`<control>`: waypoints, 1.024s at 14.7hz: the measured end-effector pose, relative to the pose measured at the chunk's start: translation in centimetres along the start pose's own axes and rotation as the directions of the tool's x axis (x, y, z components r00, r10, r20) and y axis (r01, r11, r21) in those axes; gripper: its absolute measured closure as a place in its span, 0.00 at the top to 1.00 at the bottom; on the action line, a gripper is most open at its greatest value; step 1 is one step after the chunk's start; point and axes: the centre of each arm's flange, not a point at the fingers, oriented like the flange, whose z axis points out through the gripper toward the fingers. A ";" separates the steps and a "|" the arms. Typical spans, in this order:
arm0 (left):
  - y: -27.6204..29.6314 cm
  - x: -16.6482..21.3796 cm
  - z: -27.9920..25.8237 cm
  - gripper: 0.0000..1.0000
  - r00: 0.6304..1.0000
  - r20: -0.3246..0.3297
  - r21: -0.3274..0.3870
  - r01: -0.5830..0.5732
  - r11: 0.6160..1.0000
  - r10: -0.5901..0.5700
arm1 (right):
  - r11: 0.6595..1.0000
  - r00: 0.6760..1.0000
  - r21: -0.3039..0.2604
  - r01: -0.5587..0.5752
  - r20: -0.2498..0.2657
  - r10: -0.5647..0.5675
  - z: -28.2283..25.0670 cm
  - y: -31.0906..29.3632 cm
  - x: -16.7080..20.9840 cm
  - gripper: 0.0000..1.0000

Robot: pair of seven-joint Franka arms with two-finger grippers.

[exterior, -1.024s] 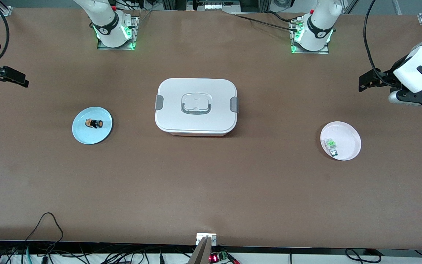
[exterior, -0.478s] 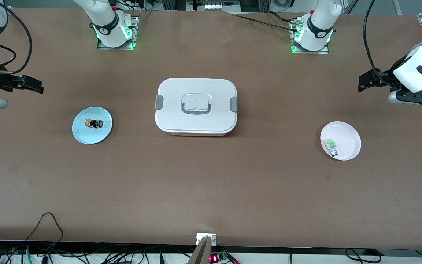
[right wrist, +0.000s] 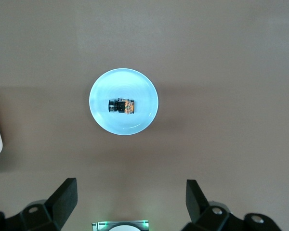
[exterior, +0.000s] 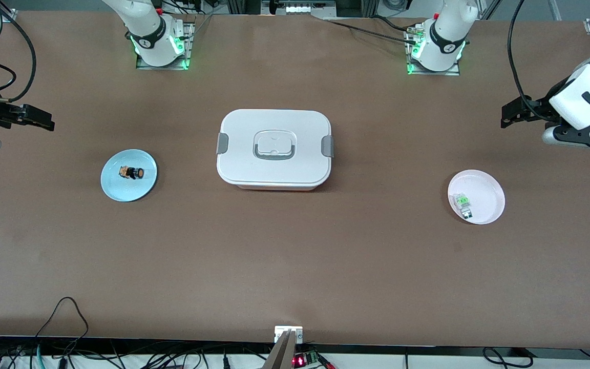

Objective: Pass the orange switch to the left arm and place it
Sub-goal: 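Lower the right gripper over the orange switch in the blue dish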

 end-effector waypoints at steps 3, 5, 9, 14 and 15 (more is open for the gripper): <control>0.0 0.0 0.0 1.00 1.000 0.000 0.000 0.000 1.000 0.000 | 1.000 1.000 0.003 0.001 0.007 -0.001 0.4 -0.1 0.2 1.00; 0.0 0.0 0.0 1.00 1.000 0.000 0.000 0.000 1.000 0.000 | 1.000 1.000 0.001 0.003 0.028 -0.003 2.0 -0.2 1.4 1.00; 0.1 0.0 0.0 1.00 1.000 0.000 0.000 -0.001 1.000 0.001 | 1.000 0.999 -0.007 0.007 0.042 -0.006 8.1 -0.5 5.5 1.00; 0.1 0.0 0.0 1.00 1.000 0.000 0.000 -0.001 1.000 0.001 | 1.000 0.998 -0.004 0.029 0.054 -0.029 15.9 -1.9 6.6 1.00; 0.1 0.0 0.0 1.00 1.000 0.000 0.000 -0.001 1.000 0.001 | 0.999 0.998 -0.003 0.033 0.047 -0.033 17.0 -2.2 6.5 1.00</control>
